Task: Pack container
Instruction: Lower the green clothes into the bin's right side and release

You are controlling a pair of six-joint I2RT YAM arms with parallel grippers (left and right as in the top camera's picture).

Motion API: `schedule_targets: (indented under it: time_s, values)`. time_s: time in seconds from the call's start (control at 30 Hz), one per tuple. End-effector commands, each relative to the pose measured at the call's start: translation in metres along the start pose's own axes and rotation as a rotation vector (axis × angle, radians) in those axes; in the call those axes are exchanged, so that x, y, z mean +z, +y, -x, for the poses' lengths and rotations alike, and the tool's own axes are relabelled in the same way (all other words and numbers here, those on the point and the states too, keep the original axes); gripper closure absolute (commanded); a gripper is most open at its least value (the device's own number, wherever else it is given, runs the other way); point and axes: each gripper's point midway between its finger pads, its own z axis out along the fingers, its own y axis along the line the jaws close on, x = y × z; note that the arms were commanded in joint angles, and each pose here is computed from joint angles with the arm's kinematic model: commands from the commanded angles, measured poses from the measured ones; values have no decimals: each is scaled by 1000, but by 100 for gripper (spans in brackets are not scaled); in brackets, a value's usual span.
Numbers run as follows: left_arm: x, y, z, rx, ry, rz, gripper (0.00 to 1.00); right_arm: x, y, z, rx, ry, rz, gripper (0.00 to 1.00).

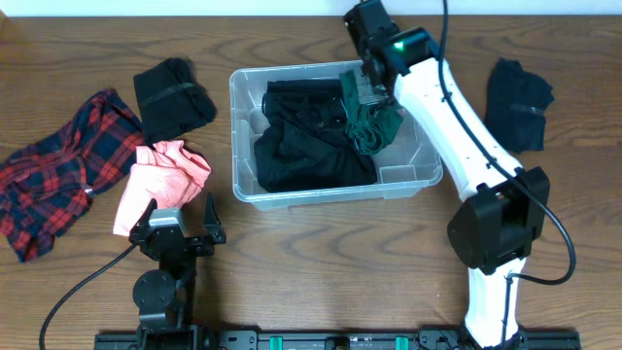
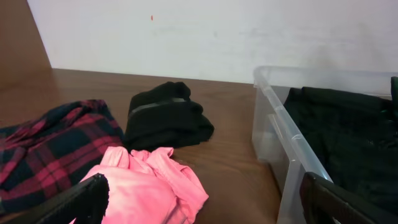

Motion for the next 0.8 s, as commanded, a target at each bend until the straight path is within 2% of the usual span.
schedule_targets:
  time_s: [0.0, 0.3, 0.77]
  values:
    - [1, 2, -15, 8, 47, 10, 2, 9, -9, -9, 58, 46, 6, 99]
    - [1, 2, -15, 7, 47, 10, 2, 32, -10, -20, 63, 72, 6, 99]
    - [1, 2, -15, 8, 47, 10, 2, 39, 22, 16, -19, -84, 164, 99]
